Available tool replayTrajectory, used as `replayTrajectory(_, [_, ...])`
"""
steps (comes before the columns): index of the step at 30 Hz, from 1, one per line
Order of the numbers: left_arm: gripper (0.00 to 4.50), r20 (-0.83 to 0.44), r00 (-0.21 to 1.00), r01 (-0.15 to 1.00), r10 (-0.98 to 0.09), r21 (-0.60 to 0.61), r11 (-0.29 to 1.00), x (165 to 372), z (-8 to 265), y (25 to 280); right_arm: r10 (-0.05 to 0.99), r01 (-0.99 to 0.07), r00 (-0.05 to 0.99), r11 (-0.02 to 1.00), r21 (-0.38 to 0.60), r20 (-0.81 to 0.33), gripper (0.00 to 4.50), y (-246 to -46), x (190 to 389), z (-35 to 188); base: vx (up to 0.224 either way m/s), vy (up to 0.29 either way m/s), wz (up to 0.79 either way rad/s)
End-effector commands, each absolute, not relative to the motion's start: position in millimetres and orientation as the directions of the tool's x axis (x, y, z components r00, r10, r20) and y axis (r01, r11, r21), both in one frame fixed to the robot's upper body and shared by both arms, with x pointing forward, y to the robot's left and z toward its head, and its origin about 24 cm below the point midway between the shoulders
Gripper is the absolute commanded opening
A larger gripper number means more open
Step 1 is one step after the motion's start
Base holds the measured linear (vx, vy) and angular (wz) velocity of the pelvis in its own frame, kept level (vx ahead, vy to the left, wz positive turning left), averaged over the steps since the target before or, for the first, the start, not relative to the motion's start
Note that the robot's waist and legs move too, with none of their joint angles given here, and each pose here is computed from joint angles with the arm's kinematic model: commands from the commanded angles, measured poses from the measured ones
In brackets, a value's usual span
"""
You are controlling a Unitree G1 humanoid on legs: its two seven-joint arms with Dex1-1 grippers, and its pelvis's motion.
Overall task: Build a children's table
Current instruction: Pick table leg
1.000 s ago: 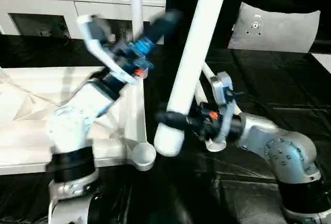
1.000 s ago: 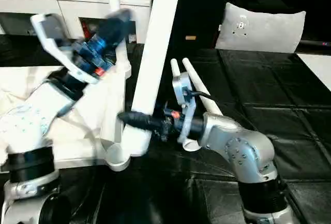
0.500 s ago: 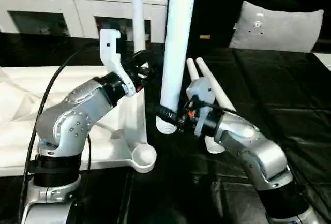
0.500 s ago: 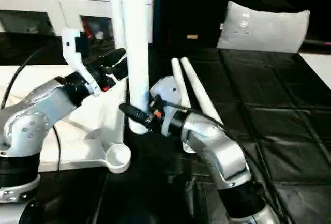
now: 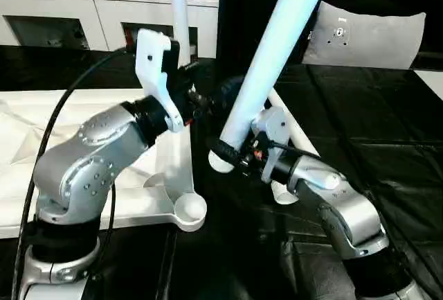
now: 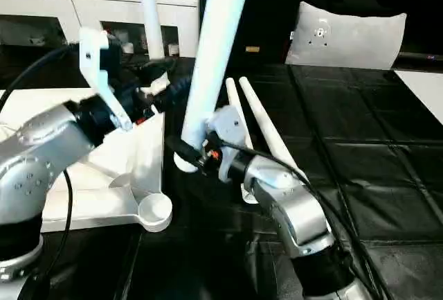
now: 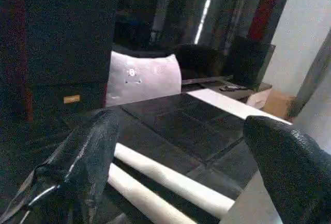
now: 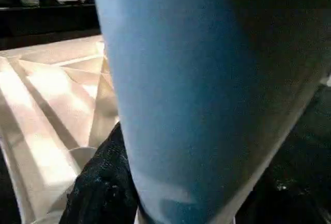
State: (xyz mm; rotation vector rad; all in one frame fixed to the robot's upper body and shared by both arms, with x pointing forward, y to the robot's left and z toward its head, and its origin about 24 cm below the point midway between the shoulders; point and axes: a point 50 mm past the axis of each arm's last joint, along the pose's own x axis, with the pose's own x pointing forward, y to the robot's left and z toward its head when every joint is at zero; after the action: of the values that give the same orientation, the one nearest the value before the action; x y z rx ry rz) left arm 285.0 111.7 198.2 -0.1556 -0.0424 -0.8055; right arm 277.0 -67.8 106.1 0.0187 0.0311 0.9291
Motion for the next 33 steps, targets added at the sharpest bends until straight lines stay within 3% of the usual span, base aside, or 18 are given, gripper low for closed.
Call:
replayTrajectory(1, [4.31,0.068,0.712,0.701,-0.699,-0.116,0.703,286,191,113,0.767,-0.767,0.642,0.641,0.04,0.008,1.9,-73.0,280.7,111,0.0,0.0,0.0])
replayTrajectory(7, [4.31,0.028,0.889,0.457,-0.458,-0.126,0.88,297,169,154,0.722,-0.719,0.692,0.687,0.104,0.013,1.9,-76.0,277.2,110,0.0,0.0,0.0])
replayTrajectory(8, [4.31,0.026,0.896,0.442,-0.443,-0.126,0.888,297,168,156,0.719,-0.716,0.695,0.69,0.107,0.012,1.9,-76.1,276.9,109,0.0,0.0,0.0])
replayTrajectory(9, [4.31,-0.021,0.944,0.323,-0.328,-0.126,0.938,293,152,174,0.671,-0.662,0.741,0.735,0.147,-0.018,1.9,-77.0,274.5,105,0.0,0.0,0.0])
replayTrajectory(11, [4.31,-0.046,0.96,0.267,-0.275,-0.133,0.954,289,143,181,0.644,-0.632,0.764,0.759,0.16,-0.034,1.9,-78.0,272.9,103,0.0,0.0,0.0])
replayTrajectory(17, [4.31,-0.05,0.965,0.255,-0.259,-0.072,0.964,269,131,184,0.588,-0.585,0.809,0.804,0.102,0.007,1.9,-82.0,269.5,108,0.0,0.0,0.0])
replayTrajectory(22, [4.31,-0.04,0.976,0.21,-0.214,-0.091,0.974,259,122,180,0.518,-0.517,0.854,0.836,0.184,0.048,1.9,-90.8,264.5,114,0.0,0.0,0.0])
replayTrajectory(26, [4.31,-0.048,0.979,0.194,-0.199,-0.095,0.976,258,117,175,0.483,-0.456,0.874,0.853,0.252,-0.053,1.9,-97.2,259.5,101,0.0,0.0,0.0])
replayTrajectory(30, [4.31,-0.054,0.976,0.207,-0.212,-0.084,0.975,257,116,171,0.492,-0.459,0.868,0.845,0.276,-0.063,1.9,-98.6,256.1,95,-0.004,0.039,0.01])
replayTrajectory(33, [4.31,-0.045,0.977,0.202,-0.206,-0.081,0.976,256,116,170,0.457,-0.43,0.884,0.878,0.21,-0.097,1.9,-101.0,257.1,90,-0.006,0.11,0.05])
